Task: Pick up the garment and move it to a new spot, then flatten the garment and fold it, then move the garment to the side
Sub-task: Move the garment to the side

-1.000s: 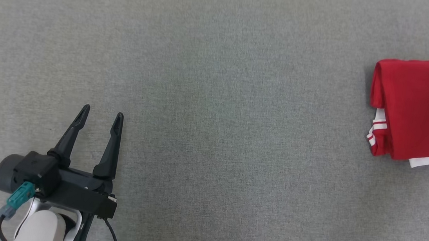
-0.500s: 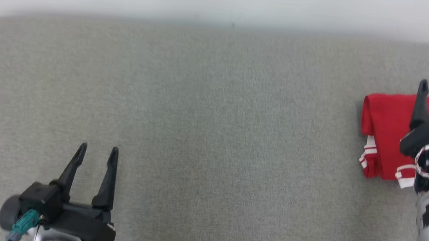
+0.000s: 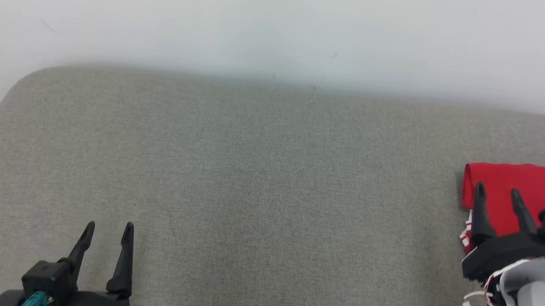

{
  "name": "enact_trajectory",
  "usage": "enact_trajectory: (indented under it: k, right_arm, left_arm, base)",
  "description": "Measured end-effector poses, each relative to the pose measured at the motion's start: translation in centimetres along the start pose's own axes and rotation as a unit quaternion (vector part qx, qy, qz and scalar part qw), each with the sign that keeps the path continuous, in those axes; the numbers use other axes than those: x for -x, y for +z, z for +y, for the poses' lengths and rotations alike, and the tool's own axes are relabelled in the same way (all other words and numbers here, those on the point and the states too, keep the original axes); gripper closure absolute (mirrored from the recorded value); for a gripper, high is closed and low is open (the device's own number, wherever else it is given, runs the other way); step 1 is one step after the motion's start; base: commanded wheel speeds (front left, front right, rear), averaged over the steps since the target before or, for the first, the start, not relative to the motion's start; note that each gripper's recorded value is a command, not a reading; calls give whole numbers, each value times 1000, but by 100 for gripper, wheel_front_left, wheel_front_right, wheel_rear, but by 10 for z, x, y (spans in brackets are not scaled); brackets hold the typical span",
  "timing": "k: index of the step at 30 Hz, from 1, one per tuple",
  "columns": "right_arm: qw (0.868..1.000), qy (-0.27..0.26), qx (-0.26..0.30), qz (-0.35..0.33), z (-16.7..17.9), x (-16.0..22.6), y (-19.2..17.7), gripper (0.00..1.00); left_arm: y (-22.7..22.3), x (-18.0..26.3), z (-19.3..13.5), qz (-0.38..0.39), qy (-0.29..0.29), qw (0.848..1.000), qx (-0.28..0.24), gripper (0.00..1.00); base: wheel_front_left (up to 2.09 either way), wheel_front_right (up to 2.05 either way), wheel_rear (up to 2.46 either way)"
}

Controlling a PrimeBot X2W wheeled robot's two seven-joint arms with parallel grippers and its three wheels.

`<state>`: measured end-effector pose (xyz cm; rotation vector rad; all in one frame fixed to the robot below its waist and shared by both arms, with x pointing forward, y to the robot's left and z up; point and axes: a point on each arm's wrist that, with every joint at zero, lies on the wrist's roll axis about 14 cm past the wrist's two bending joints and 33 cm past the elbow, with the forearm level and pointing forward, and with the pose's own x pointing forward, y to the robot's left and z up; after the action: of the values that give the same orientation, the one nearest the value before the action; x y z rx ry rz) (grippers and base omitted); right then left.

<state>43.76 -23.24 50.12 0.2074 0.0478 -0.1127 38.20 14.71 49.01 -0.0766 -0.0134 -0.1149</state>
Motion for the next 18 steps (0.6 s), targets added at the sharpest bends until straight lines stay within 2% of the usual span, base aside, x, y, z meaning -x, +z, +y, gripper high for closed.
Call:
enact_trajectory:
  k: [3, 11, 18]
  right_arm:
    - [1000, 10, -1, 2, 6, 12, -3, 0]
    - [999, 43, -19, 11, 24, 35, -12, 0]
    - [998, 63, -27, 14, 34, 55, -19, 0]
  left_arm:
    - [-5, 6, 6, 14, 14, 1000, 18, 0]
    - [2, 13, 4, 0, 6, 999, 49, 0]
    - [3, 20, 8, 2, 11, 999, 44, 0]
  base:
    - [0, 0, 0]
    - [0, 0, 0]
    - [0, 0, 0]
